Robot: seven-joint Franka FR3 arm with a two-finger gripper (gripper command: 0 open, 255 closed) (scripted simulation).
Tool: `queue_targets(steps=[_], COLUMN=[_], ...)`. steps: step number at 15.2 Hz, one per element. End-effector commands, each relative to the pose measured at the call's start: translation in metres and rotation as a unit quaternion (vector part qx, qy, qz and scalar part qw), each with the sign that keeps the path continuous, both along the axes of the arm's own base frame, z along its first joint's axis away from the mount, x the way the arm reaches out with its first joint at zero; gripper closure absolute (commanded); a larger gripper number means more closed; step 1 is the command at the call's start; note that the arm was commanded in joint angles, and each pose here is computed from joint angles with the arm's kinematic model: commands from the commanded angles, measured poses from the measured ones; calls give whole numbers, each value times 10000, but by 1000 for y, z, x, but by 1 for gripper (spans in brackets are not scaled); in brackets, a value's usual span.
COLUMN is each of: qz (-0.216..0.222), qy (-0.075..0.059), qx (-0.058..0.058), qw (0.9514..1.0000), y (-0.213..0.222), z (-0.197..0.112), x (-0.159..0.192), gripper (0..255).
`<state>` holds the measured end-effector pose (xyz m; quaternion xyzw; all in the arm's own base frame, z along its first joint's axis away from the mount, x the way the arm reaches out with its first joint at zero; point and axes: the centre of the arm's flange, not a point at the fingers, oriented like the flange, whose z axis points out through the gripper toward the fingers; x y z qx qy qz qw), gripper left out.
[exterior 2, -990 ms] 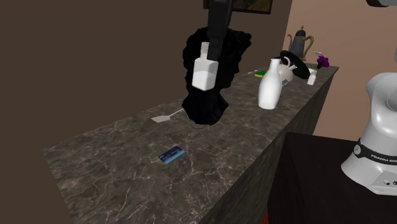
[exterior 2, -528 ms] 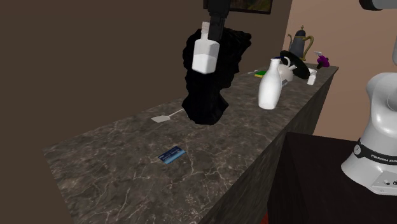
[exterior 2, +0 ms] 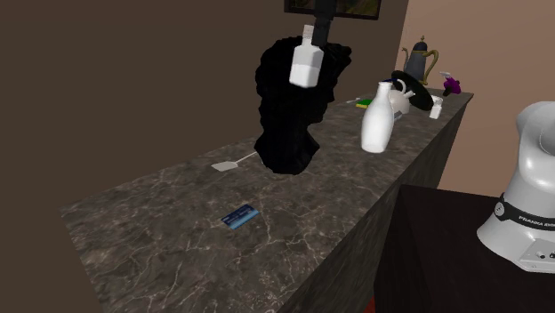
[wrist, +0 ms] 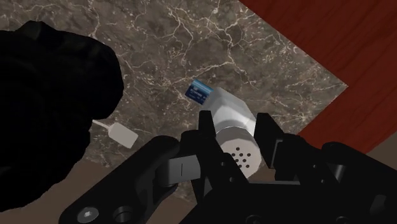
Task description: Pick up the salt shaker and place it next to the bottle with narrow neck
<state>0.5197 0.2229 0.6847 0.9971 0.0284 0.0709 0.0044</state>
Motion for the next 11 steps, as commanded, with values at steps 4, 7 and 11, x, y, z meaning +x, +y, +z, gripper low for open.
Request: queue_targets(steps=[4, 7, 11], qz=[8, 8, 8], qy=[2, 2, 2], qx=[4, 4, 4], qw=[10000, 10000, 10000], y=[-65, -104, -156], z=[0, 0, 0], x=[-10, -16, -25], gripper=[255, 255, 255])
